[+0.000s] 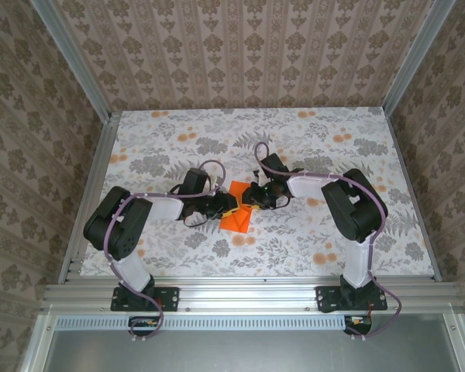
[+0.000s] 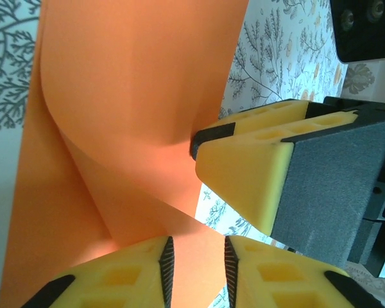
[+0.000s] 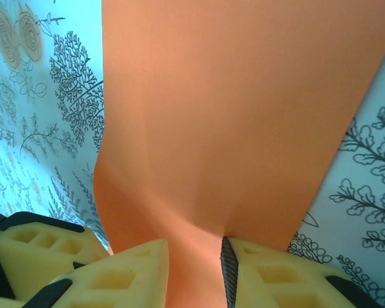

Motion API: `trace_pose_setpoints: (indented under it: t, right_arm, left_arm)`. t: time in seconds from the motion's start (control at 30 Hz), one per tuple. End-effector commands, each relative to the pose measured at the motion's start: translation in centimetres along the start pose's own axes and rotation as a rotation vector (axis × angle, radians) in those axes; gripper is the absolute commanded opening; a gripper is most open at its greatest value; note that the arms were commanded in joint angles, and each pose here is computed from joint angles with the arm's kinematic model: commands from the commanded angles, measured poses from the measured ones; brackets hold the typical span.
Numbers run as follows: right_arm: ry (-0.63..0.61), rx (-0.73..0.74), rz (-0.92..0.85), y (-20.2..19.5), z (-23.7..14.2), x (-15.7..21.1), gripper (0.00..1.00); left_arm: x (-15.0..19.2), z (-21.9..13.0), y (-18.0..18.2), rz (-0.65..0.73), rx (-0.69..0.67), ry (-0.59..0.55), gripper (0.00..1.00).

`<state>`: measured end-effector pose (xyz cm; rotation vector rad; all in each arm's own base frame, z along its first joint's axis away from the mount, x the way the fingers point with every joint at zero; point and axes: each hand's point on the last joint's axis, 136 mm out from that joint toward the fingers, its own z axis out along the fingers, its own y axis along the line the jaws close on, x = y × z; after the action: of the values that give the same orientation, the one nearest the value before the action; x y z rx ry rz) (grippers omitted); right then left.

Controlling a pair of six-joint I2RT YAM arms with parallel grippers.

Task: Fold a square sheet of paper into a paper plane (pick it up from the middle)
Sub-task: Fold the triangle a second time at the center of the table.

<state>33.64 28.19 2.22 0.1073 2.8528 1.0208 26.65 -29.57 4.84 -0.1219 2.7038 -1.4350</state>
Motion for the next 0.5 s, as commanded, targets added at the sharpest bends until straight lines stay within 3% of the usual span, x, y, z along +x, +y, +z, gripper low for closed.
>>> trace_pose_setpoints:
  t: [0.0,0.2,0.47]
  right_arm:
    - [0.008,-0.074,-0.01,1.7,-1.5,0.4,0.29]
    - [0.014,-0.143,-0.087,3.5,-3.3,1.3,0.34]
    - [0.071,-0.124,-0.089,2.2,-3.0,3.4,0.42]
  left_arm:
    - [-0.7,0.3,-0.3,0.003,-0.011,-0.021,0.26]
    - [-0.6,0.4,0.2,-0.003,-0.028,-0.019,0.24]
    - [-0.7,0.4,0.2,0.001,-0.03,-0.019,0.23]
